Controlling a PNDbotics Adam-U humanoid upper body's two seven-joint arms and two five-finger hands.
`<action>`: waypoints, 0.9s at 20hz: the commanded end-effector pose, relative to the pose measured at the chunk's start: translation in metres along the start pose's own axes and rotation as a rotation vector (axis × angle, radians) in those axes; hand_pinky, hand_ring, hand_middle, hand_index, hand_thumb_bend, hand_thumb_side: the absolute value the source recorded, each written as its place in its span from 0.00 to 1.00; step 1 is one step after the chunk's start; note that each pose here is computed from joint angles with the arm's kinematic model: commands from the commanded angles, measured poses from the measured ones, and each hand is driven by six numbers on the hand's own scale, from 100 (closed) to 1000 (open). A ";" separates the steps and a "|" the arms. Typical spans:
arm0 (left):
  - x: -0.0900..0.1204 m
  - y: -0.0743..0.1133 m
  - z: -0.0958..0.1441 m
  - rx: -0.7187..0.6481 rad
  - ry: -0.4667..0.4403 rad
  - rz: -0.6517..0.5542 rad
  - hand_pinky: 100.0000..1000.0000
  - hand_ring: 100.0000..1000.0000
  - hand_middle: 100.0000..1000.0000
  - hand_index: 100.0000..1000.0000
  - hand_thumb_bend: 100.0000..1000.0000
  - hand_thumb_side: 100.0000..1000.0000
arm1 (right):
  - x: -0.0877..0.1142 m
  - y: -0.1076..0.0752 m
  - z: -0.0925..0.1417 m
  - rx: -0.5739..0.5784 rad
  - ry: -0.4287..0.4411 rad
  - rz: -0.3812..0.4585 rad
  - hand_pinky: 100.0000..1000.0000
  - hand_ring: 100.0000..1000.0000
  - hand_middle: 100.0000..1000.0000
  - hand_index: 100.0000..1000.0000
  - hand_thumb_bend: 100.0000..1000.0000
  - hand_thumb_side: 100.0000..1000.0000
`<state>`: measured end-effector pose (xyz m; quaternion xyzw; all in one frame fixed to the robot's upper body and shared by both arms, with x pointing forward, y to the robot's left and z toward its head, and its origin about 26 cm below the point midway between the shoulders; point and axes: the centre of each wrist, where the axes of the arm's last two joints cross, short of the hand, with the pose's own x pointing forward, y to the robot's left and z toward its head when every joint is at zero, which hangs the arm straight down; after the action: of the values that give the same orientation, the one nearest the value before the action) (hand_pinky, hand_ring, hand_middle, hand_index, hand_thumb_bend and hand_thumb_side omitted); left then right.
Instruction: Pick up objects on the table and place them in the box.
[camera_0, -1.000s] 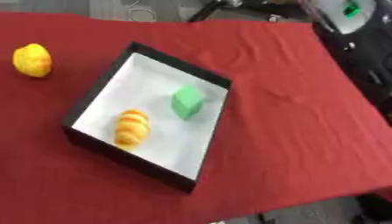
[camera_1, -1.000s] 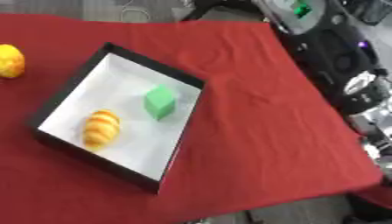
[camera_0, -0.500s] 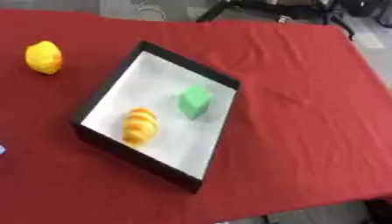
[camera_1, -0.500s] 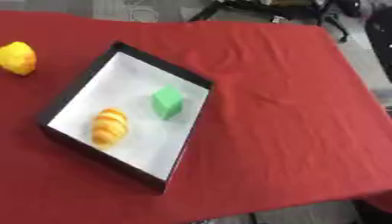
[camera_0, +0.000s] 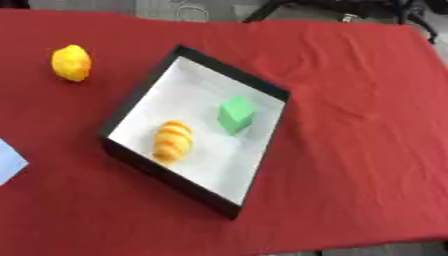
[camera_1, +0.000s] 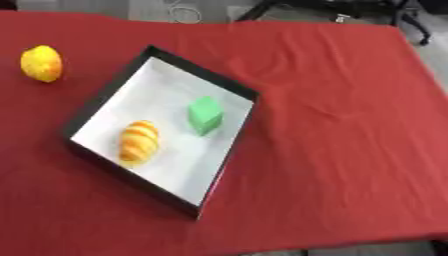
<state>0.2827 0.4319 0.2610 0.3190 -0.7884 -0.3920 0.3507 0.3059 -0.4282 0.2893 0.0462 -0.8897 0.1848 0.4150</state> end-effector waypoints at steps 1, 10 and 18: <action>0.015 0.021 -0.014 -0.194 -0.049 -0.208 0.87 0.74 0.77 0.90 0.13 0.32 | 0.010 -0.005 0.000 -0.005 -0.002 0.044 0.96 0.82 0.68 0.79 0.00 0.18; 0.025 0.018 -0.024 -0.547 0.058 -0.292 0.91 0.80 0.79 0.89 0.36 0.40 | 0.006 -0.004 0.010 -0.020 0.035 0.075 0.96 0.81 0.67 0.79 0.00 0.19; 0.024 0.008 -0.026 -0.560 0.181 -0.332 0.92 0.80 0.77 0.87 0.50 0.61 | 0.007 -0.004 0.012 -0.056 0.034 0.062 0.95 0.80 0.66 0.78 0.00 0.20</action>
<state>0.2892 0.4058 0.2733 0.3433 -0.5662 -0.6117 0.4329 0.2988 -0.4354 0.2741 0.0140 -0.8821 0.1661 0.4407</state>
